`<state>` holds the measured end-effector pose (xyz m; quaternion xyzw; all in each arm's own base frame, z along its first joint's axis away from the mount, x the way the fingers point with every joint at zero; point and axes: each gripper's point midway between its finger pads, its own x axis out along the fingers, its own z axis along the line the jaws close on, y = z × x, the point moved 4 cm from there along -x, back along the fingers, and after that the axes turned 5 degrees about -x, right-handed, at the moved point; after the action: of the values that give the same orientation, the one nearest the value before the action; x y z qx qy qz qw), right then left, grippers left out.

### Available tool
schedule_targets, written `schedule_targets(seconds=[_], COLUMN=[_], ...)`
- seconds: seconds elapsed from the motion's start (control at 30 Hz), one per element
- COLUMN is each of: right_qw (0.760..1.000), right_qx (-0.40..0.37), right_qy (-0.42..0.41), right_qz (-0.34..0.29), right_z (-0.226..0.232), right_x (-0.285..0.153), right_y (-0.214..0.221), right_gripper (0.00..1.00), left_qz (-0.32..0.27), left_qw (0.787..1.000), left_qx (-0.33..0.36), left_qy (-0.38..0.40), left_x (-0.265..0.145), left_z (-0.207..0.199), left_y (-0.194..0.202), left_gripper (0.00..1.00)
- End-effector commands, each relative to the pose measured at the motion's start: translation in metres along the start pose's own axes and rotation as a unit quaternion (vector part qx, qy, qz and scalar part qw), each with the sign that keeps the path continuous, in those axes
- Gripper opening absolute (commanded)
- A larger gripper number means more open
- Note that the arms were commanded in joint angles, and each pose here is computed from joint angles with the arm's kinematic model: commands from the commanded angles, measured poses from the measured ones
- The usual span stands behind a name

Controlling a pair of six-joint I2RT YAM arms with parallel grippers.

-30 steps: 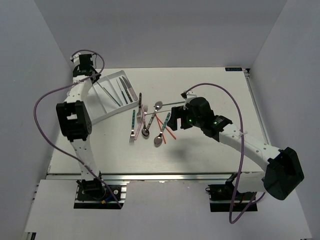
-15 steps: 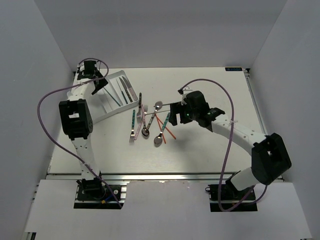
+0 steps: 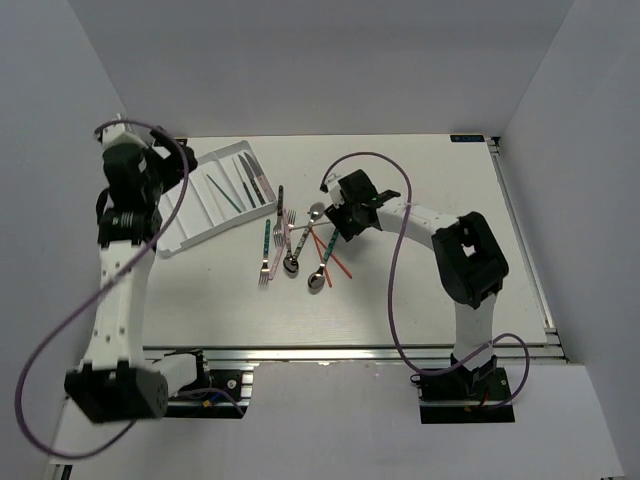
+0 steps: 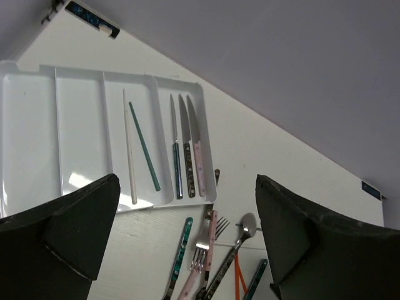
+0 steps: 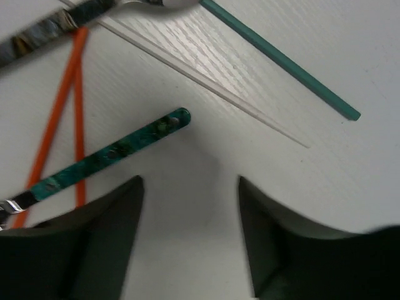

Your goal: Sort the eating utensils into containers

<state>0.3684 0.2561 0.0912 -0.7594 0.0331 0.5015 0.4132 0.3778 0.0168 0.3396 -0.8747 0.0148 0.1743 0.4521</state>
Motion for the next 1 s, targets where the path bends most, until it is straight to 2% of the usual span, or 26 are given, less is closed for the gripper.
schedule_targets(seconds=[0.0,0.07,0.1,0.2,0.3,0.63,0.8,0.97], right_qw=[0.996,0.994,0.994,0.992,0.990,0.984,0.978,0.972], right_qx=[-0.083,-0.104,-0.109,-0.127,-0.137,-0.167,-0.184,-0.184], right_qy=[0.031,0.012,0.007,-0.021,-0.034,-0.050,-0.087,-0.137], right_qz=[0.011,0.017,0.009,-0.005,-0.020,-0.024,-0.050,-0.047], right_z=[-0.023,-0.021,-0.022,-0.016,-0.012,-0.029,-0.030,-0.018], right_x=[0.002,0.013,0.014,0.018,0.020,0.039,0.037,0.040], right_y=[-0.016,-0.016,-0.023,-0.026,-0.029,-0.035,-0.047,-0.045], right_gripper=[0.54,0.40,0.37,0.40,0.42,0.41,0.39,0.37], left_qz=[0.033,0.047,0.047,0.067,0.080,0.097,0.099,0.103], left_qw=[0.999,0.997,0.997,0.996,0.994,0.991,0.990,0.990], left_qx=[0.036,0.050,0.052,0.056,0.052,0.047,0.049,0.050], left_qy=[0.010,0.022,0.031,0.029,0.044,0.076,0.082,0.086], left_x=[-0.027,-0.041,-0.043,-0.049,-0.052,-0.055,-0.056,-0.055], left_z=[0.024,0.042,0.044,0.061,0.060,0.052,0.050,0.049], left_y=[0.040,0.070,0.077,0.104,0.111,0.120,0.121,0.121], left_gripper=[0.98,0.98,0.98,0.98,0.98,0.98,0.98,0.98])
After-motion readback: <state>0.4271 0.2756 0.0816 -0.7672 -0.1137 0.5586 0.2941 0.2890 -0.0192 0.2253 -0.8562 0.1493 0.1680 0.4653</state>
